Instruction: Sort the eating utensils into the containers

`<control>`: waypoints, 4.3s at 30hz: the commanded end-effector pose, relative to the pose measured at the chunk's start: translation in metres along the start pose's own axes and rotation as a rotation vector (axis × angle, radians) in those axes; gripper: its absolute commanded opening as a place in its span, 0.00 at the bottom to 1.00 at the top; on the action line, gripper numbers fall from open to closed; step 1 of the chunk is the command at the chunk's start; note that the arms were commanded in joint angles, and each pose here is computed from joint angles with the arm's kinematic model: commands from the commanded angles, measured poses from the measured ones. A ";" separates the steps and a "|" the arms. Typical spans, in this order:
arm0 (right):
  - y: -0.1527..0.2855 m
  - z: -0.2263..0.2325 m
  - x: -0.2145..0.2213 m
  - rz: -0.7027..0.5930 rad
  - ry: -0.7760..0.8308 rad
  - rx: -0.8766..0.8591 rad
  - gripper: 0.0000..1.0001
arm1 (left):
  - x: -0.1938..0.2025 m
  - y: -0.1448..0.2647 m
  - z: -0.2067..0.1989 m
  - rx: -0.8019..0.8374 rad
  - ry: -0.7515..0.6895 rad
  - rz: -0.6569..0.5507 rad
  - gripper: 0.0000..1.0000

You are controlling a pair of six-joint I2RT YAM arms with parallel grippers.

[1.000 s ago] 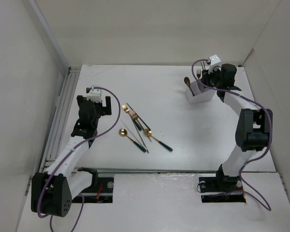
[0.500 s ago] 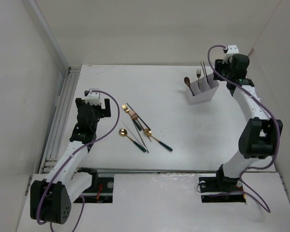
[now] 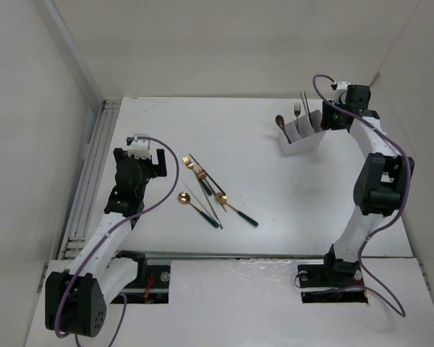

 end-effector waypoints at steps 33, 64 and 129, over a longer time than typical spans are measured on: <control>0.003 0.017 -0.005 0.030 -0.087 0.150 0.10 | -0.005 0.002 -0.002 0.024 0.021 -0.043 1.00; 0.085 0.341 -0.026 -0.246 0.482 -0.521 0.34 | -0.001 0.013 0.010 -0.129 0.183 -0.073 1.00; 0.057 0.245 -0.063 -0.378 0.269 -0.417 0.00 | 0.009 0.023 0.013 -0.123 0.190 -0.055 1.00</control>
Point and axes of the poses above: each gripper's point midway between its finger pads, its own y axis back along the fingers, its own z axis along the line the jaws close on, x = y × z, the point moved 8 cm from there along y, back along the fingers, and after that the axes turned 5 degrees about y, right-handed, at the moved point
